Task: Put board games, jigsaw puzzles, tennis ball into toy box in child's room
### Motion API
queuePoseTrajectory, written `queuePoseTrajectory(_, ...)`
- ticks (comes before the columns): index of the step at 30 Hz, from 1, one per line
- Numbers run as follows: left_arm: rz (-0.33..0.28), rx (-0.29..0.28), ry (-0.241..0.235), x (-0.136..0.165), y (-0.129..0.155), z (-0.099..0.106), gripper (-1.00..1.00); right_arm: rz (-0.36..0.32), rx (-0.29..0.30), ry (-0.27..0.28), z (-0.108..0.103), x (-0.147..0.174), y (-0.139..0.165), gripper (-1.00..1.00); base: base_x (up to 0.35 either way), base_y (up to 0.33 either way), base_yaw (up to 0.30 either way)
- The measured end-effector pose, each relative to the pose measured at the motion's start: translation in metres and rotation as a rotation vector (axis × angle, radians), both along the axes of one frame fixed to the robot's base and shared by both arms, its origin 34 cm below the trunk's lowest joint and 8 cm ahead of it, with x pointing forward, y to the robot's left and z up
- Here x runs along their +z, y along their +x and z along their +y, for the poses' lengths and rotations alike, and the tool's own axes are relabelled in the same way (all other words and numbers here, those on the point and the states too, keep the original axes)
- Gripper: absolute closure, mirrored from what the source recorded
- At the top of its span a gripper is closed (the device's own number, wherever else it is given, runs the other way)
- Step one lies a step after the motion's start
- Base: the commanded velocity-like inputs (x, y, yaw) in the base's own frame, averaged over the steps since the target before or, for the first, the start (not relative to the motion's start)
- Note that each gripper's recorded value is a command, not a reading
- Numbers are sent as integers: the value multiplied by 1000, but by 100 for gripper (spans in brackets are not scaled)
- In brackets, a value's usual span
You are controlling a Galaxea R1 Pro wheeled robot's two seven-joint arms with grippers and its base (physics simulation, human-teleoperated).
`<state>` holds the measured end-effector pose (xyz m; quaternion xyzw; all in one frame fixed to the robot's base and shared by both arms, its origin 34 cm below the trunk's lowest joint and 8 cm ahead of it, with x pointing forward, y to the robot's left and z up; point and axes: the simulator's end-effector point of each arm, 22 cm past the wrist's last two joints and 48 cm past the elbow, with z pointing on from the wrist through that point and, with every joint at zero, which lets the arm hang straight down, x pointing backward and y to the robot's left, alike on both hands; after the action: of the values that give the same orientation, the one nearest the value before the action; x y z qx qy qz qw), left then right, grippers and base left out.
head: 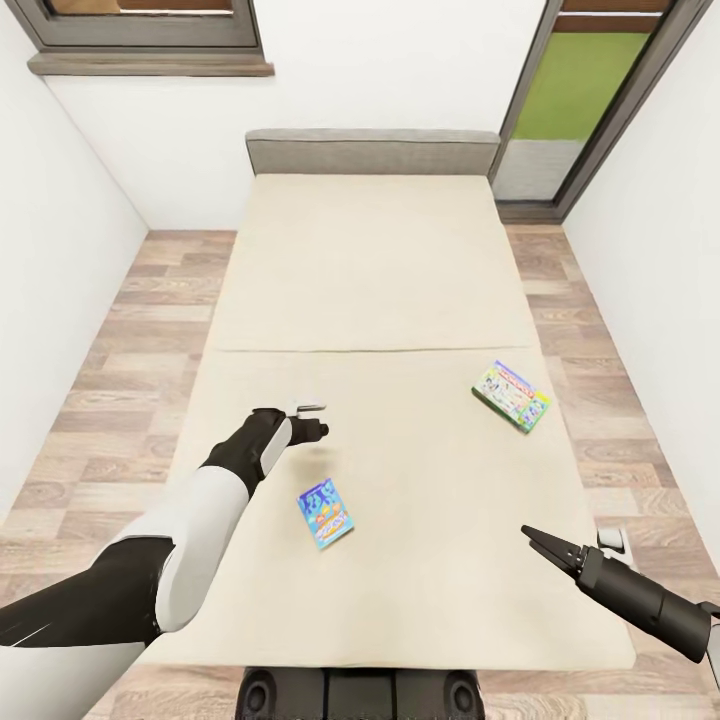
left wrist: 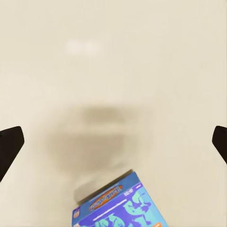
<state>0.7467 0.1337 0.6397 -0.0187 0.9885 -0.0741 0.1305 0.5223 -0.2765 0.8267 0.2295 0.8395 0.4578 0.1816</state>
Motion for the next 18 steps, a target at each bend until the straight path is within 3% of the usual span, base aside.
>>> queuePoseTrajectory(18, 36, -1, 4, -19, -12, 1, -100, 35, -3, 2, 0, -14, -7, -100, 0, 0, 0)
